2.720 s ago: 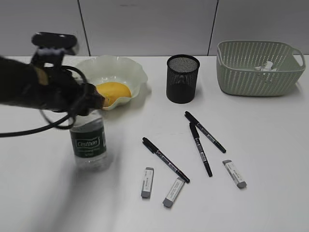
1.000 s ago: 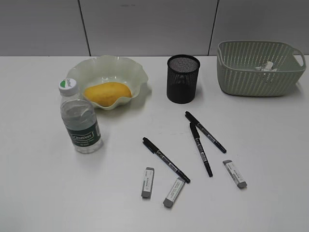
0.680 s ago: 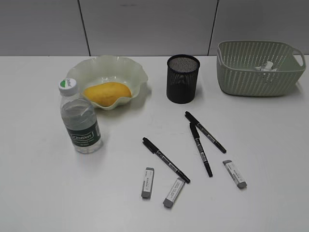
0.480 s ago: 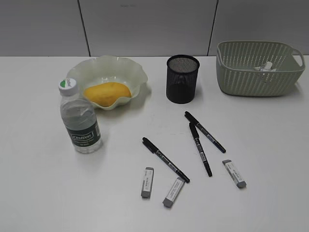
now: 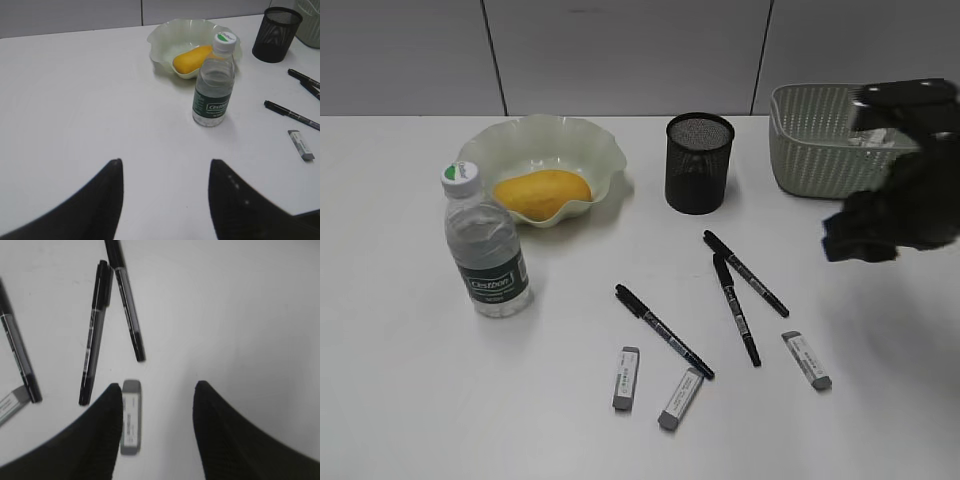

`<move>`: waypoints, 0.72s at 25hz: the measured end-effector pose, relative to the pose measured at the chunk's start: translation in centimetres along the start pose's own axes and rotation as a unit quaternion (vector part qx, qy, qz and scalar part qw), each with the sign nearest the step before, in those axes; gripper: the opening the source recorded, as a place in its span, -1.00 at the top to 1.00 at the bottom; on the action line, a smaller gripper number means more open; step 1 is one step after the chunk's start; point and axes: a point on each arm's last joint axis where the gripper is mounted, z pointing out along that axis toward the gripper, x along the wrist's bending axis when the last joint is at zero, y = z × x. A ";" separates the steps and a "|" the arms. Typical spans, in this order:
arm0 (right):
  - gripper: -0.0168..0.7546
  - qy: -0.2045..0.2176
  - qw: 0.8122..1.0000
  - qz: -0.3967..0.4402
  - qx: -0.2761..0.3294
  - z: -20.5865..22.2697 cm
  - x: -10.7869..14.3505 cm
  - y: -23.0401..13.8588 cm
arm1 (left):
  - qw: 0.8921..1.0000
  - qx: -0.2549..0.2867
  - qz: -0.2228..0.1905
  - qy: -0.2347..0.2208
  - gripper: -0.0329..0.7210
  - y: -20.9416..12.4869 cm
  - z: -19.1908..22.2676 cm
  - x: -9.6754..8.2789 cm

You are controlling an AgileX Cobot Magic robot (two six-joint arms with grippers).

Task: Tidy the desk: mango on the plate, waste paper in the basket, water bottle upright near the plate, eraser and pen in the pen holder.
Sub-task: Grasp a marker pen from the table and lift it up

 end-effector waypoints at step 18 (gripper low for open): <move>0.46 0.012 0.983 -0.103 0.153 16.3 3.4 4.2 | 1.000 0.000 0.000 0.000 -0.16 0.0 0.0 0.0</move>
